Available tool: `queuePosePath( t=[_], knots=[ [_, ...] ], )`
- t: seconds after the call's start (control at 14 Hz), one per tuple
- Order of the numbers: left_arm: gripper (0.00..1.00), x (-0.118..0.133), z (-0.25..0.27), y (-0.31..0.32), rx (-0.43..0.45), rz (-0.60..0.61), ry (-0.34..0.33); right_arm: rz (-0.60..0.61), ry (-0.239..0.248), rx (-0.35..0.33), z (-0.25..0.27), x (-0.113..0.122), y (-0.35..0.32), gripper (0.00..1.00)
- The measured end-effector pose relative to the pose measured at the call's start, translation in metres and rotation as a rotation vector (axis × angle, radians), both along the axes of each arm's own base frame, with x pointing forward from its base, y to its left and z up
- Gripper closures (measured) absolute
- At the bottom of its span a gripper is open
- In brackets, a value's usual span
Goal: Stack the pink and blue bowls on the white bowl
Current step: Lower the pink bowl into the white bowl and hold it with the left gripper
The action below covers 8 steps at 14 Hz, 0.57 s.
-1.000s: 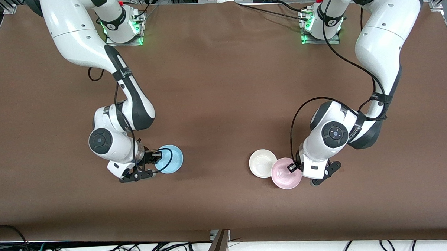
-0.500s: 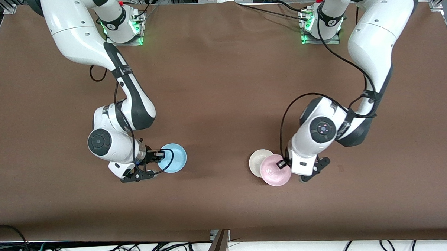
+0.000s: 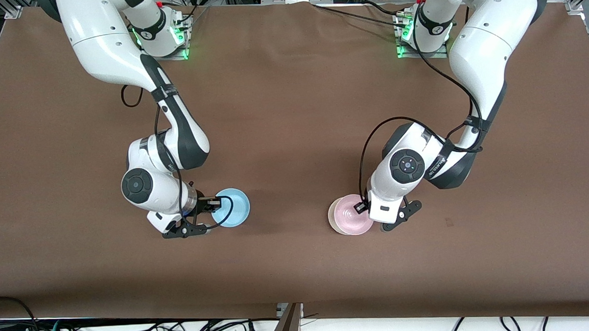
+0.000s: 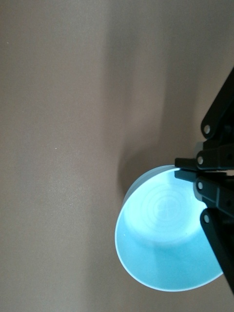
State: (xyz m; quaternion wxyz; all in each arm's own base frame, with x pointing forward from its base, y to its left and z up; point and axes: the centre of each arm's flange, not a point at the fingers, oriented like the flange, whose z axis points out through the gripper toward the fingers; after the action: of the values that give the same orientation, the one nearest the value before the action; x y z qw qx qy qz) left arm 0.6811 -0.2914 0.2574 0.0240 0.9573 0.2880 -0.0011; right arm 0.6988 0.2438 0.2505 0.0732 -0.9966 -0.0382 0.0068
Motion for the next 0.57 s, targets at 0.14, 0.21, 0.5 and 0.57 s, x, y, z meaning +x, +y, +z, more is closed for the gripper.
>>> queuePosePath(
  t=[0.14, 0.21, 0.5, 0.57],
  knots=[
    [0.92, -0.0029, 0.0006, -0.0037, 0.002, -0.006, 0.001, -0.001, 0.000, 0.000, 0.0000, 0.0000, 0.0000, 0.98],
    [0.92, -0.0038, 0.0009, -0.0056, 0.002, -0.008, 0.000, -0.001, 0.000, 0.000, 0.0000, 0.0000, 0.0000, 0.98],
    [0.92, -0.0048, 0.0018, -0.0083, 0.002, 0.003, -0.001, -0.001, 0.000, 0.000, 0.0000, 0.0000, 0.0000, 0.98],
    [0.92, -0.0050, 0.0016, -0.0086, 0.003, 0.003, -0.001, -0.001, 0.000, 0.000, 0.0000, 0.0000, 0.0000, 0.98]
  ],
)
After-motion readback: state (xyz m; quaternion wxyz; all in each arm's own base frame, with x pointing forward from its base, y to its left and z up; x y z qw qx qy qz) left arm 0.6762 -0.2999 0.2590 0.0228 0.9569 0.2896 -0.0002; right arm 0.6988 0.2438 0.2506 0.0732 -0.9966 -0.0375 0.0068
